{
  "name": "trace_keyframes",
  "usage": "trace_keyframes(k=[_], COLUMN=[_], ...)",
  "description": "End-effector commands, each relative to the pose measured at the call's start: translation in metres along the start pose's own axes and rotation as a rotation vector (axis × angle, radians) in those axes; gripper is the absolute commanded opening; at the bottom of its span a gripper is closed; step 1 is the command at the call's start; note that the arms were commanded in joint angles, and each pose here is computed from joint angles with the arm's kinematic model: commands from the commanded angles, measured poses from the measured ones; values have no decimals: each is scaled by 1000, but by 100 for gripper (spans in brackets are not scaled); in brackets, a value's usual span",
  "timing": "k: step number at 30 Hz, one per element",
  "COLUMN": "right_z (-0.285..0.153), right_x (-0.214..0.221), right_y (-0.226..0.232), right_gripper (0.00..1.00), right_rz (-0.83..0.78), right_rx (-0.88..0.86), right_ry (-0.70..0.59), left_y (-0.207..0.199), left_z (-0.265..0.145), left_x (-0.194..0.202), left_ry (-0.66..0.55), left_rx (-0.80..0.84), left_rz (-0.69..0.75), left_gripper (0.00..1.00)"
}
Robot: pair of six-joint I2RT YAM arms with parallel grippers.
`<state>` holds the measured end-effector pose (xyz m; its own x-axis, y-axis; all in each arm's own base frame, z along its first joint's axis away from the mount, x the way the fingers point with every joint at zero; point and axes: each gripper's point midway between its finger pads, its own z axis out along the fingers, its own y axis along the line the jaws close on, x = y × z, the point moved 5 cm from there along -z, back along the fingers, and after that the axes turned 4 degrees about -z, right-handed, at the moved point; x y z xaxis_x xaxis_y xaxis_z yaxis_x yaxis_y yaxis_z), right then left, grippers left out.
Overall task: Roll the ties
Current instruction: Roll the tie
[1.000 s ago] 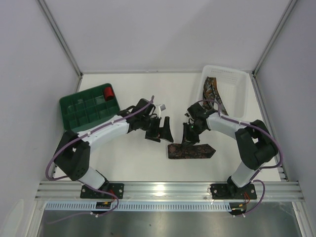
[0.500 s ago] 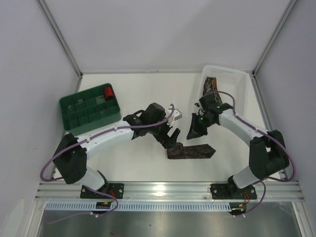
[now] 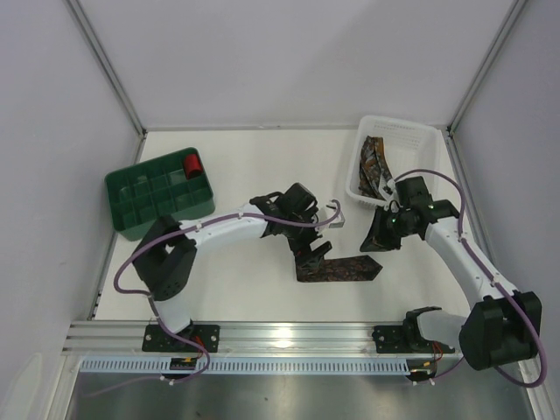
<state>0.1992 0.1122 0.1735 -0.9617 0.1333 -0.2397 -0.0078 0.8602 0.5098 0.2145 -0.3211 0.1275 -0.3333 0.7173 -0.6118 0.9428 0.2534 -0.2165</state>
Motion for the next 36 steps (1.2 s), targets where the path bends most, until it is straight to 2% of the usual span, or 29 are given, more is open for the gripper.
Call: trace_keyframes(k=[1,14,17,30,36], right_z=[-9,-10,-8,-7,-5], right_x=[9,12,12,15,16], right_y=[-6,-2,-2,-2,-3], right_gripper=[7,7,7,7,7], right_rz=[-14,-15,-12,-12,-5], right_rx=[-1,-53,-61,-74,-81], right_ry=[-11,-23,-20,-17,-16], left_y=[3,-8,-12,2,-3], left_z=[5,29,28,49,53], left_x=[-7,14,11,35,36], left_ry=[0,91,80,176,171], left_rx=[3,84,99,51,26], left_rz=[84,71,68,63,75], left_gripper=[100,100,100,100,100])
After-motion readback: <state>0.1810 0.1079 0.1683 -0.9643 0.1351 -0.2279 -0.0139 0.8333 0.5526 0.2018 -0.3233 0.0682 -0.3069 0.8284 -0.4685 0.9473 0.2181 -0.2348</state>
